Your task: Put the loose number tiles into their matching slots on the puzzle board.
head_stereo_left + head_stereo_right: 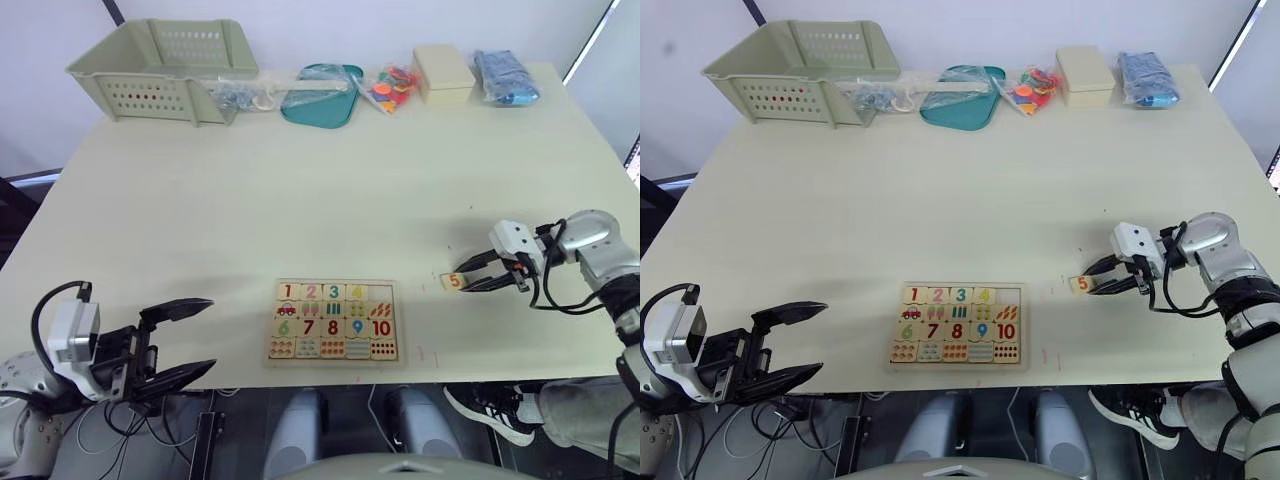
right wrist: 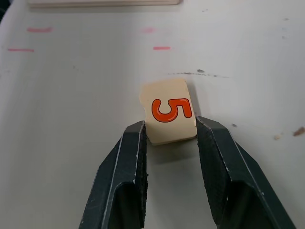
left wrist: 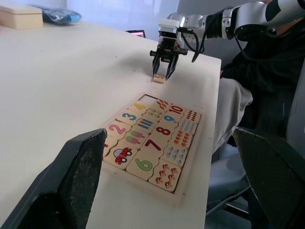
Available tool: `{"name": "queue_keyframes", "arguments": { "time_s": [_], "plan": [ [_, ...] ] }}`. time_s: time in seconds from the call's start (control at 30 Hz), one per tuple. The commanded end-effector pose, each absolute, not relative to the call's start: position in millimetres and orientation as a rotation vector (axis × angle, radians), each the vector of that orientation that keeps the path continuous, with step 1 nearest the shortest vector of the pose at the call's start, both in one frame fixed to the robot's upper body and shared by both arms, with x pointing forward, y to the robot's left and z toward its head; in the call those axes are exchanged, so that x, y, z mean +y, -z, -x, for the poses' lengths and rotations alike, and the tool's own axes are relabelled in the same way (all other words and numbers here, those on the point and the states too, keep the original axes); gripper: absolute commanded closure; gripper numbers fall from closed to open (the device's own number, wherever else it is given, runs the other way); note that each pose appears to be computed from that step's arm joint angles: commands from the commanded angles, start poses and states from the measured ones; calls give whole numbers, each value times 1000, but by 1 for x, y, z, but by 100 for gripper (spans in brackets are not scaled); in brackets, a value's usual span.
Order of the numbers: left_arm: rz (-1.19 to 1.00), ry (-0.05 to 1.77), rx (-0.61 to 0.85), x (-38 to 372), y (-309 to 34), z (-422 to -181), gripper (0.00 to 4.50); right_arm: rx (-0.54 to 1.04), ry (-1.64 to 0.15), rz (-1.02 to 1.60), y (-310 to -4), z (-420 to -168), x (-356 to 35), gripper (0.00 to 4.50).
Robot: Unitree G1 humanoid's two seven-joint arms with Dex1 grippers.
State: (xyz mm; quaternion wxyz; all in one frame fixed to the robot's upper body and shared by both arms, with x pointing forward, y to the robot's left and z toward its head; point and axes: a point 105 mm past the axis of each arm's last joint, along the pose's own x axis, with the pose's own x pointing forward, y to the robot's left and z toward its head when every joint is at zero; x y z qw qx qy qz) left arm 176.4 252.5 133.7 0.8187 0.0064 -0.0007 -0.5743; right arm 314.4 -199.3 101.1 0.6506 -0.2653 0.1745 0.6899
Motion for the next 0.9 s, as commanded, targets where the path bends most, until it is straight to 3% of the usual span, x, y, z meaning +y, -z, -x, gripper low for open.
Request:
{"name": "queue_keyframes", "arguments": {
  "time_s": [0.03, 0.13, 0.37, 0.63, 0.9],
  "plan": [
    [-24, 1237, -8, 256, -136, -171, 0, 308, -1562, 613, -140, -311, -188, 352],
    [-25, 1231, -6, 257, -137, -170, 0, 295, -1550, 628, -164, -297, -167, 352],
    [-28, 1220, -1, 260, -138, -168, 0, 484, -1392, 598, -192, -272, -110, 352],
    [-27, 1209, 0, 259, -137, -165, 0, 667, -1244, 634, -174, -256, -83, 352],
    [-19, 1196, 6, 259, -135, -162, 0, 698, -1174, 685, -153, -257, -70, 352]
  ]
}}
